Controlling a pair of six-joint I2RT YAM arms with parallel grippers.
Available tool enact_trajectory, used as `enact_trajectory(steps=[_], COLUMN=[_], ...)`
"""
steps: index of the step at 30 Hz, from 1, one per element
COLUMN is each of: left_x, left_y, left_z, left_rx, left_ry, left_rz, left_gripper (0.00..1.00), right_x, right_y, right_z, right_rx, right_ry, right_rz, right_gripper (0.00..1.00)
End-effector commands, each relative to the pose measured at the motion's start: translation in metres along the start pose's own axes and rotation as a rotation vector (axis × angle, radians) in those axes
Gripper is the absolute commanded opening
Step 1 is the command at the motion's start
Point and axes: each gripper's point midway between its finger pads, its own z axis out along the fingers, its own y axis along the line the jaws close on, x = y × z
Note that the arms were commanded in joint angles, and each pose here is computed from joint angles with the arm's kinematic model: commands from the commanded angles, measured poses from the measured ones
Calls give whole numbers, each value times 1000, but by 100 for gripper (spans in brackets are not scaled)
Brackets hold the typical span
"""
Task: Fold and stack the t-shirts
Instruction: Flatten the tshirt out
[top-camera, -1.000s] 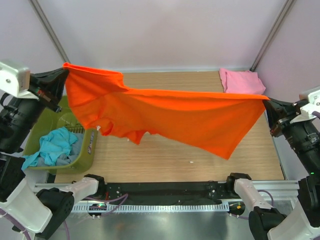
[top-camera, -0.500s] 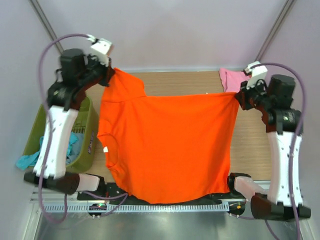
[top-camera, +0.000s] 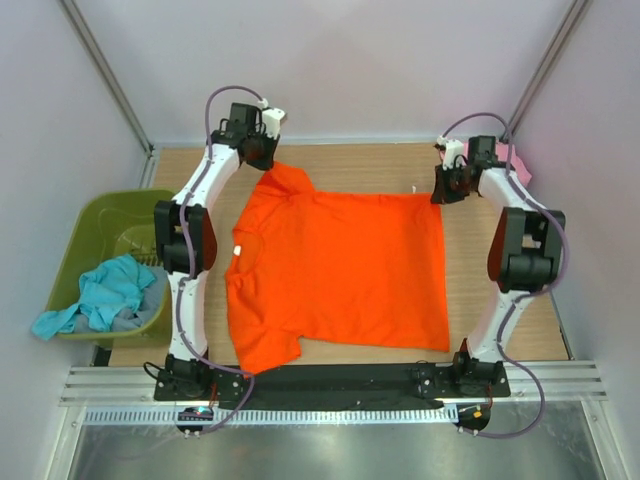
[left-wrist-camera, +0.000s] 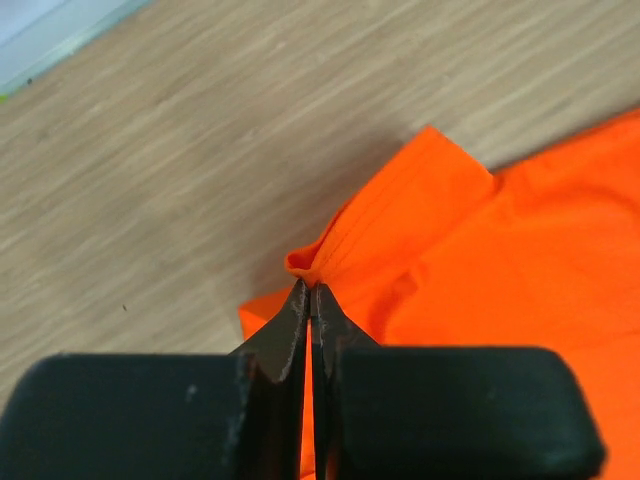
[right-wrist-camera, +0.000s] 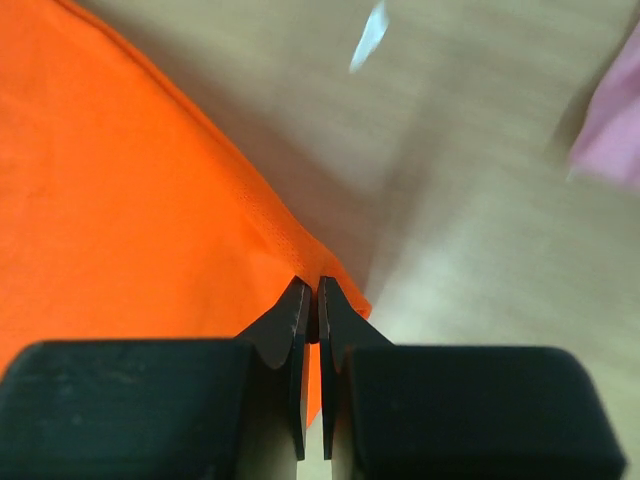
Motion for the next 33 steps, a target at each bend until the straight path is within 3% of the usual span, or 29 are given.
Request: enact_trajectory(steps=[1, 8, 19, 25, 33], left_x=[-59, -48, -63, -71, -89], left_y=[25, 40, 76, 76, 47], left_z=[-8, 28, 42, 32, -16], left_rx=[-74, -96, -187, -187, -92], left_ry=[-182, -176, -243, -264, -284], left_rz=[61, 102, 97, 73, 57], left_gripper=[0, 0, 0, 0, 0], right_x=[-77, -107, -136, -156, -147], right_y=[-26, -57, -73, -69, -56], right_z=[19, 61, 98, 88, 57], right_rx=[21, 61, 117, 134, 138], right_ry=[-169, -202, -255, -293, -269], right_rz=[-51, -69, -119, -131, -145], right_gripper=[1, 1, 1, 1, 1])
